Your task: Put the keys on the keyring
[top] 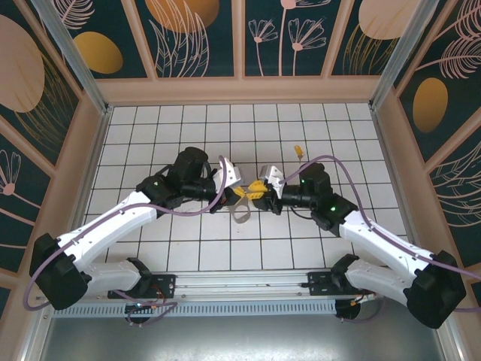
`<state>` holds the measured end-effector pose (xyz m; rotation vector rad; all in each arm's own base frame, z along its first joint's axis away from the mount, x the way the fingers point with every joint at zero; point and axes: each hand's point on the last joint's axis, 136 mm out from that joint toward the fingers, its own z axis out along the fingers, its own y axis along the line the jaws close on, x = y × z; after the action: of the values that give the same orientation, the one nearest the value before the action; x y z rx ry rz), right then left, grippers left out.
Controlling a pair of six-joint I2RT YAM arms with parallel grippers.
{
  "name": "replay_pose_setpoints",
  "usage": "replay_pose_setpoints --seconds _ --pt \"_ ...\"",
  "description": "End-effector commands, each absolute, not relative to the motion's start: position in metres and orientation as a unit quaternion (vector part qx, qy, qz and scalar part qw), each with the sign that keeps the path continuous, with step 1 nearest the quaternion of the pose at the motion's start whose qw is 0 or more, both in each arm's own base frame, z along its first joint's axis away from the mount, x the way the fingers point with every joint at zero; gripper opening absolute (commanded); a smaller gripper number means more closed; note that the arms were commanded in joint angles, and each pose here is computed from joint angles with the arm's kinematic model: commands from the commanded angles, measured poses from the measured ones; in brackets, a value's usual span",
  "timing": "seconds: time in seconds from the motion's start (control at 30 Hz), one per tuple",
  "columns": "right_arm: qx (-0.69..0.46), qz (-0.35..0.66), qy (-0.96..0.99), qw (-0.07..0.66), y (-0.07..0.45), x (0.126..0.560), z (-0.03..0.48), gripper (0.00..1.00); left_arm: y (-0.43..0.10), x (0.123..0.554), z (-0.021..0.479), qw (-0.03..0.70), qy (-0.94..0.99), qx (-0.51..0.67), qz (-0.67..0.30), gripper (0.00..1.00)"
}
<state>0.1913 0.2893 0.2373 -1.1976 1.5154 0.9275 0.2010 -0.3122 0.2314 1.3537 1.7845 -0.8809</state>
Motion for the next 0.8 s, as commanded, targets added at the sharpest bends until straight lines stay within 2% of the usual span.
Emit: replay_pose_setpoints --seconds 0.0,0.13,0.27,0.4,0.43,0.53,0.57,0.77 --pt "-0.501 0.386 0.603 0.486 0.295 0.188 0.251 0.25 -0.316 0.202 0.243 0.372 0.678 0.535 -0.34 0.0" --pt "-0.503 0.388 0.601 0.485 0.296 0.188 0.251 0.16 -0.317 0.203 0.243 0.375 0.678 0.533 -0.34 0.0" --pt "-0.506 0.388 0.598 0.486 0.295 0.186 0.25 0.0 -0.317 0.202 0.244 0.378 0.675 0.531 -0.345 0.0" --pt "-0.506 0.381 0.591 0.5 0.292 0.185 0.253 0.0 -0.317 0.202 0.251 0.398 0.666 0.524 -0.351 0.0" --pt "-0.506 0.382 0.587 0.503 0.291 0.183 0.254 0.0 -0.316 0.201 0.25 0.401 0.665 0.521 -0.353 0.03" --pt "-0.503 0.386 0.573 0.519 0.288 0.179 0.259 0.0 -0.315 0.197 0.255 0.416 0.656 0.514 -0.364 0.28" --pt "-0.5 0.388 0.567 0.527 0.287 0.178 0.261 0.0 -0.313 0.196 0.257 0.423 0.653 0.511 -0.366 0.34" --pt "-0.486 0.429 0.505 0.57 0.28 0.16 0.279 0.0 -0.304 0.186 0.277 0.469 0.625 0.493 -0.383 0.39"
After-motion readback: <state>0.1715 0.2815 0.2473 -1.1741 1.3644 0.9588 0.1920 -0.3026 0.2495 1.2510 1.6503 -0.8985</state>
